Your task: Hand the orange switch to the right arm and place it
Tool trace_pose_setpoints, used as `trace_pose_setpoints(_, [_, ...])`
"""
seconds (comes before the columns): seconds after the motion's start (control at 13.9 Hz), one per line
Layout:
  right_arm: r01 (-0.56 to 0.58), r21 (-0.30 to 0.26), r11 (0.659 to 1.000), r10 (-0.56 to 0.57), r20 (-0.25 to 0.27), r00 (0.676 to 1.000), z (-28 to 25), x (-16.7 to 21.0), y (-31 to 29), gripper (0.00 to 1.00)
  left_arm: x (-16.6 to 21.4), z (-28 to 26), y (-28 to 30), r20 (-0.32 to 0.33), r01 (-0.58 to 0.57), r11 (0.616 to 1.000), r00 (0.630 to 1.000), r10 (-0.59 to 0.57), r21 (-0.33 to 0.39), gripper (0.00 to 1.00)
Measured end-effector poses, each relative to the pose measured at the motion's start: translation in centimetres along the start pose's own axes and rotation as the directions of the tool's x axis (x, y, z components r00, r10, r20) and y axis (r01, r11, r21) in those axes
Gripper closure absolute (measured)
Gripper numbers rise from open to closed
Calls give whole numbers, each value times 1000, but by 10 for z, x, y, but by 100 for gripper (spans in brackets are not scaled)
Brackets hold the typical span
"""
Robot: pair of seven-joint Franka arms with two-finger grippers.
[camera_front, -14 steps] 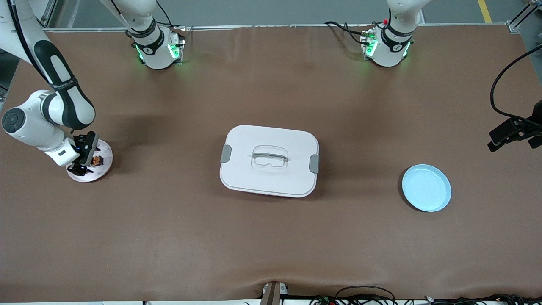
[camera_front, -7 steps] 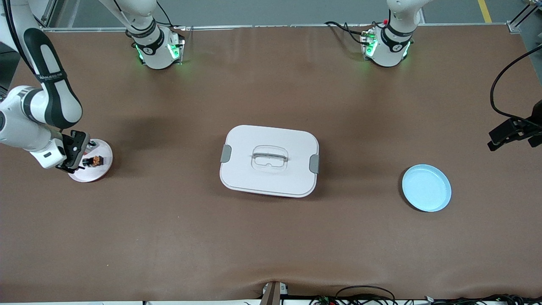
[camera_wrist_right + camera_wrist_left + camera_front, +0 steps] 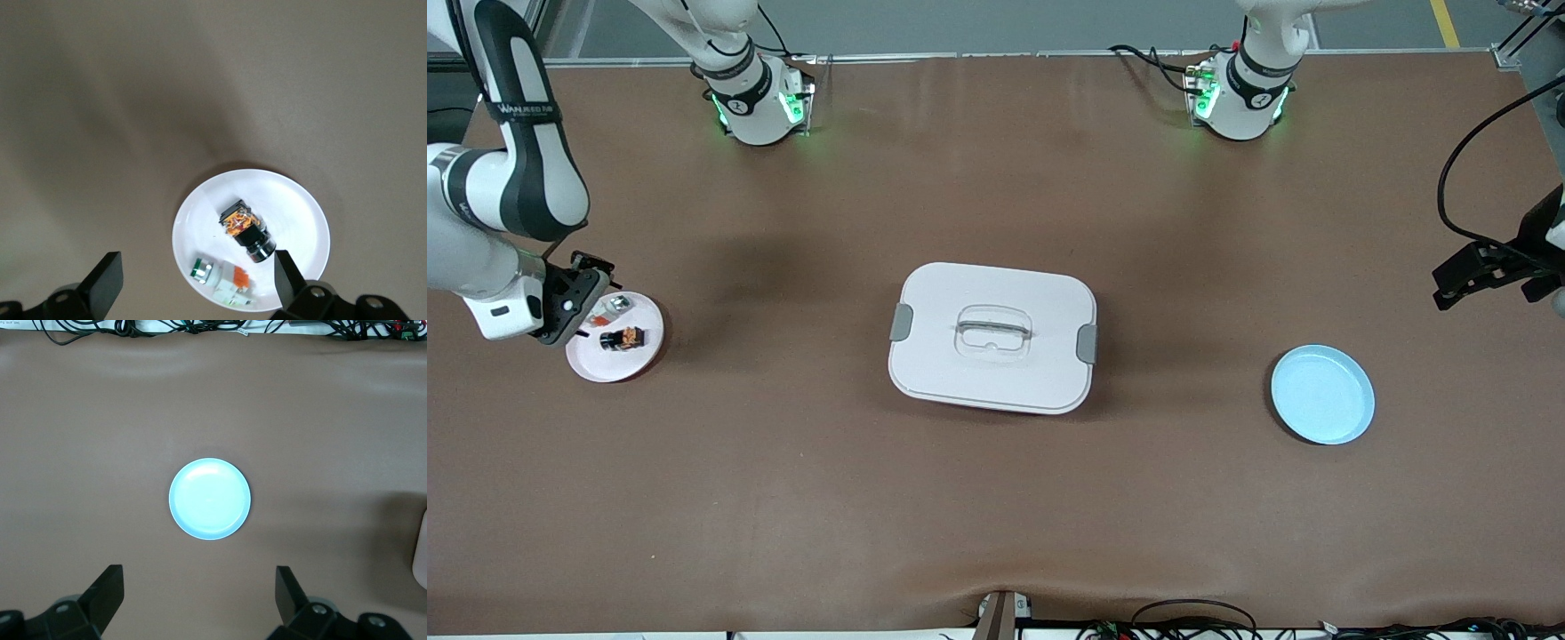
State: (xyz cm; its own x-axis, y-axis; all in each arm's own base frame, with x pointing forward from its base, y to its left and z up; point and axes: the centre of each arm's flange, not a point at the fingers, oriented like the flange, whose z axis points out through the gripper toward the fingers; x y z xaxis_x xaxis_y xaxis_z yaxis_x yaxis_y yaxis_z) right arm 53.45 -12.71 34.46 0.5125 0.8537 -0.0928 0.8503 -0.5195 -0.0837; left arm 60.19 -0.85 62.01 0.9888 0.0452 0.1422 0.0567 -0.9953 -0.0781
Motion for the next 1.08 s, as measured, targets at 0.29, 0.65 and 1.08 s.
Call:
trace_pose_setpoints(0.29, [-169, -1, 986, 169, 26, 985, -45, 19, -24, 0, 0, 0, 2, 1, -1, 1000, 1000, 1, 8, 0])
trace_pose_setpoints(0.65, [-392, 32, 919, 391, 40, 920, -102, 34, -34, 0, 0, 0, 6, 2, -1, 1000, 1000, 1, -8, 0])
trace_pose_setpoints(1.08, [-624, 75, 778, 622, 46, 781, -167, 51, -49, 0, -7, -15, 1, -6, 19, 999, 1000, -19, -49, 0])
